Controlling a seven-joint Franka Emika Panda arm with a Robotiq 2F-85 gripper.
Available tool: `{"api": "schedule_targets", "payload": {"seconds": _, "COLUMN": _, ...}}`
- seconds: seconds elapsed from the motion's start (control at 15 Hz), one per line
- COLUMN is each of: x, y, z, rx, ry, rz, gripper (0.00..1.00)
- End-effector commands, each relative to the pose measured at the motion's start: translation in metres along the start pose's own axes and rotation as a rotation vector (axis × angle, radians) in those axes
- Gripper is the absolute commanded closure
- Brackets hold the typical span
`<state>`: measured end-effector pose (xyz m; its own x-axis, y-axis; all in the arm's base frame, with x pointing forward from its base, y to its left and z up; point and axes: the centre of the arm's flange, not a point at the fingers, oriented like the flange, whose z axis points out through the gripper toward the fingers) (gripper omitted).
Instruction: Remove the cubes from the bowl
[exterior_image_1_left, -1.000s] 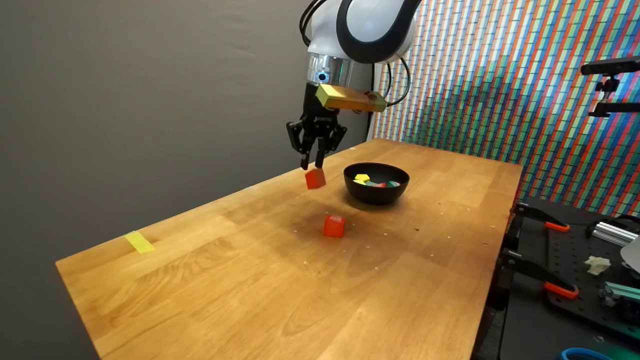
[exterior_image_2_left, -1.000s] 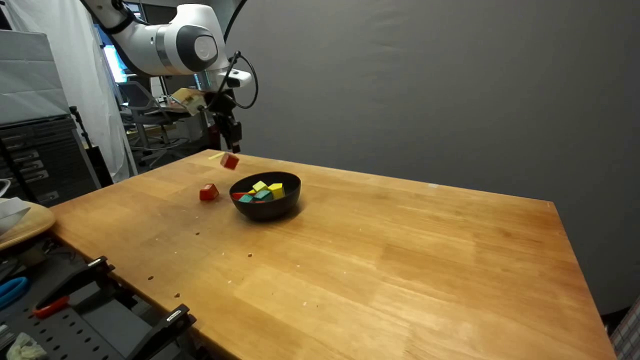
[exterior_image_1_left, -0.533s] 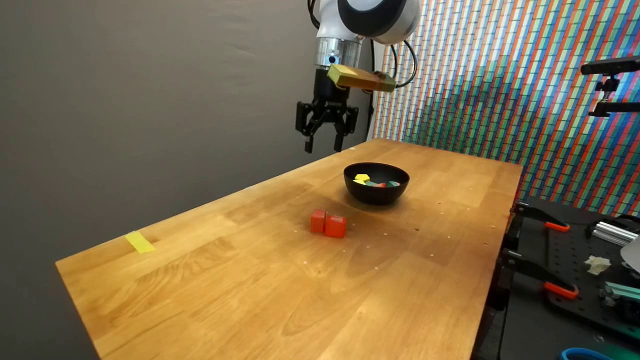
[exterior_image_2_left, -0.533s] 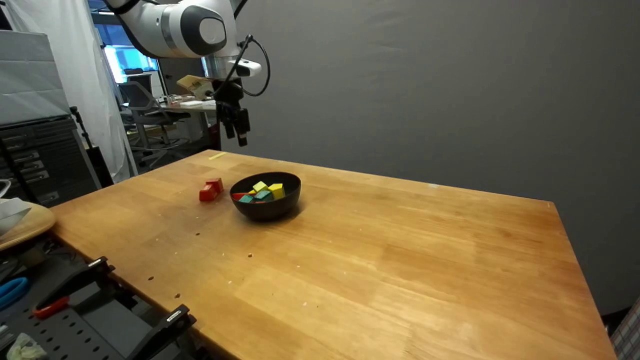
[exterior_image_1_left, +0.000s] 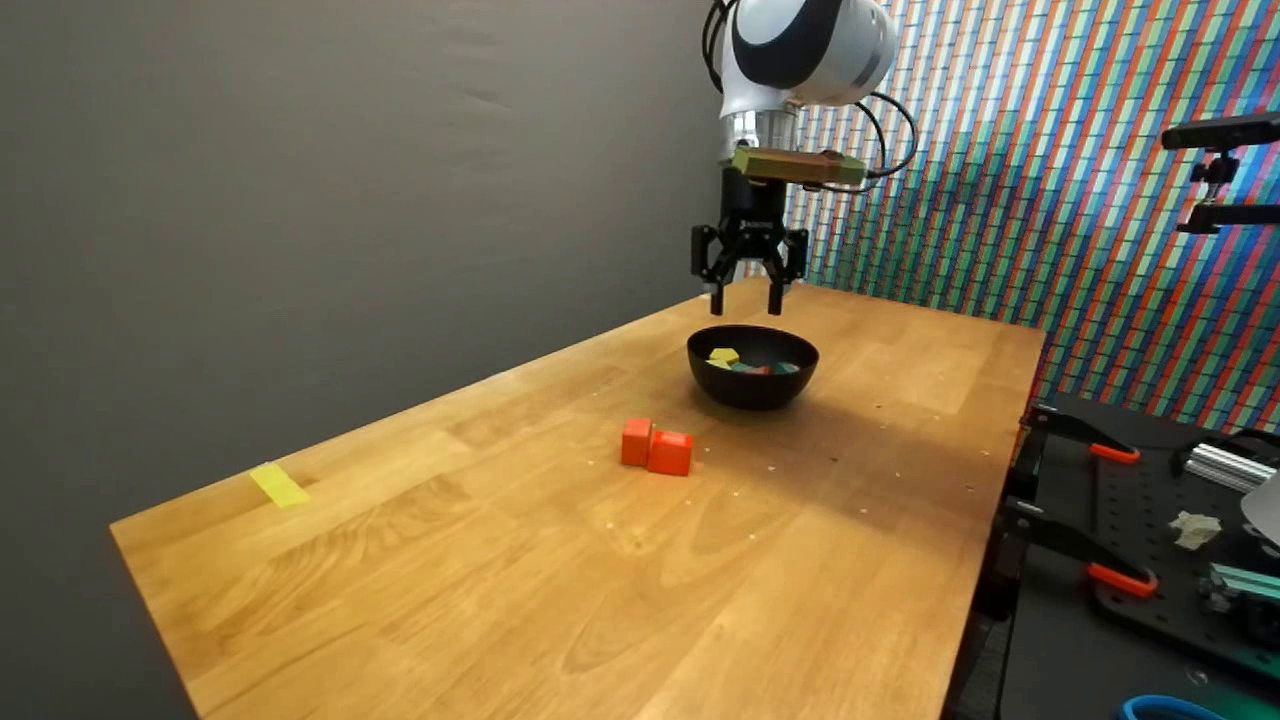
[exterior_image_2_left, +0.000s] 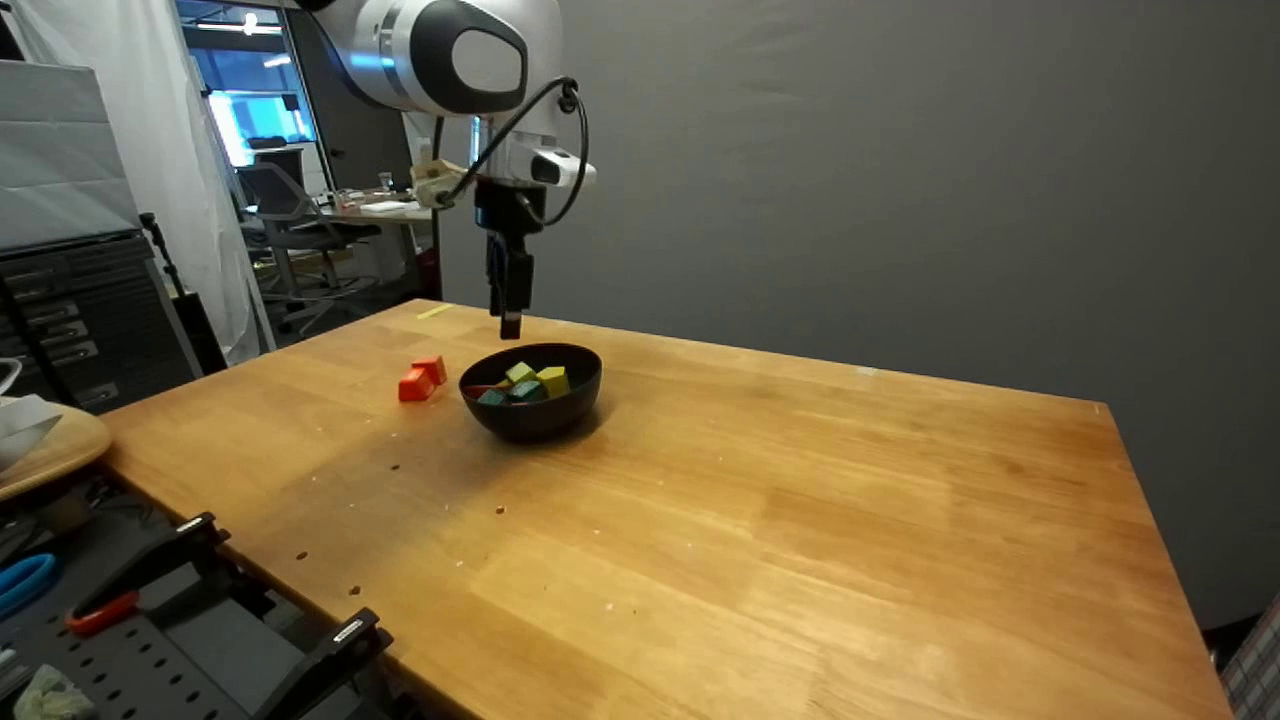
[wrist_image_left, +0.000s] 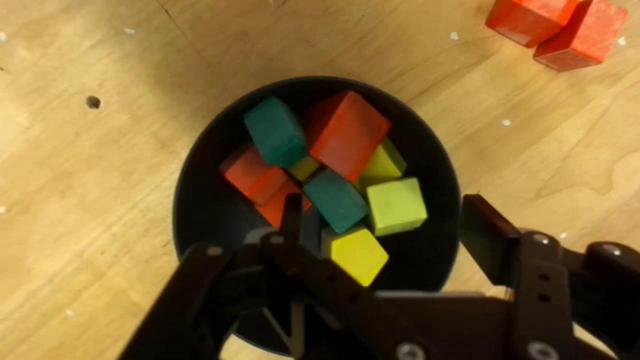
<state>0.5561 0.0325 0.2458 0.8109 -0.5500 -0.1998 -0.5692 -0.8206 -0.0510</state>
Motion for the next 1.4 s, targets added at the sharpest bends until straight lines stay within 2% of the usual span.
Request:
{"api": "schedule_targets", "payload": {"seconds": 0.0, "x": 0.009, "y": 0.026, "z": 0.012, "rx": 0.045, "ry": -0.038, "rz": 0.106, "gripper": 0.51}}
{"api": "schedule_targets", "payload": {"seconds": 0.07, "x": 0.013, "y": 0.030, "z": 0.016, "rx": 0.059, "ry": -0.043, "rz": 0.143, "gripper": 0.49}}
{"api": "schedule_targets", "payload": {"seconds": 0.13, "x": 0.016, "y": 0.034, "z": 0.019, "rx": 0.069, "ry": -0.044, "rz": 0.168, "gripper": 0.57}}
{"api": "schedule_targets", "payload": {"seconds": 0.27, "x": 0.021, "y": 0.036, "z": 0.025, "rx": 0.081, "ry": -0.039, "rz": 0.203, "gripper": 0.59}}
{"api": "schedule_targets", "payload": {"seconds": 0.33, "x": 0.022, "y": 0.035, "z": 0.027, "rx": 0.085, "ry": -0.027, "rz": 0.216, "gripper": 0.50}}
{"api": "schedule_targets", "payload": {"seconds": 0.47, "x": 0.024, "y": 0.032, "z": 0.033, "rx": 0.089, "ry": -0.001, "rz": 0.241, "gripper": 0.45}}
{"api": "schedule_targets", "payload": {"seconds": 0.6, "x": 0.026, "y": 0.029, "z": 0.038, "rx": 0.084, "ry": 0.034, "rz": 0.260, "gripper": 0.44}}
{"api": "schedule_targets", "payload": {"seconds": 0.73, "x": 0.027, "y": 0.025, "z": 0.042, "rx": 0.082, "ry": 0.069, "rz": 0.277, "gripper": 0.49}}
{"api": "schedule_targets", "payload": {"seconds": 0.8, "x": 0.028, "y": 0.023, "z": 0.044, "rx": 0.083, "ry": 0.086, "rz": 0.284, "gripper": 0.59}}
{"api": "schedule_targets", "payload": {"seconds": 0.93, "x": 0.029, "y": 0.018, "z": 0.047, "rx": 0.083, "ry": 0.110, "rz": 0.296, "gripper": 0.59}}
{"api": "schedule_targets", "payload": {"seconds": 1.0, "x": 0.029, "y": 0.016, "z": 0.048, "rx": 0.084, "ry": 0.118, "rz": 0.302, "gripper": 0.65}}
{"api": "schedule_targets", "payload": {"seconds": 1.07, "x": 0.029, "y": 0.014, "z": 0.049, "rx": 0.085, "ry": 0.126, "rz": 0.306, "gripper": 0.61}}
{"api": "schedule_targets", "payload": {"seconds": 1.13, "x": 0.029, "y": 0.013, "z": 0.050, "rx": 0.086, "ry": 0.132, "rz": 0.310, "gripper": 0.62}}
{"api": "schedule_targets", "payload": {"seconds": 1.33, "x": 0.029, "y": 0.010, "z": 0.052, "rx": 0.080, "ry": 0.149, "rz": 0.318, "gripper": 0.56}}
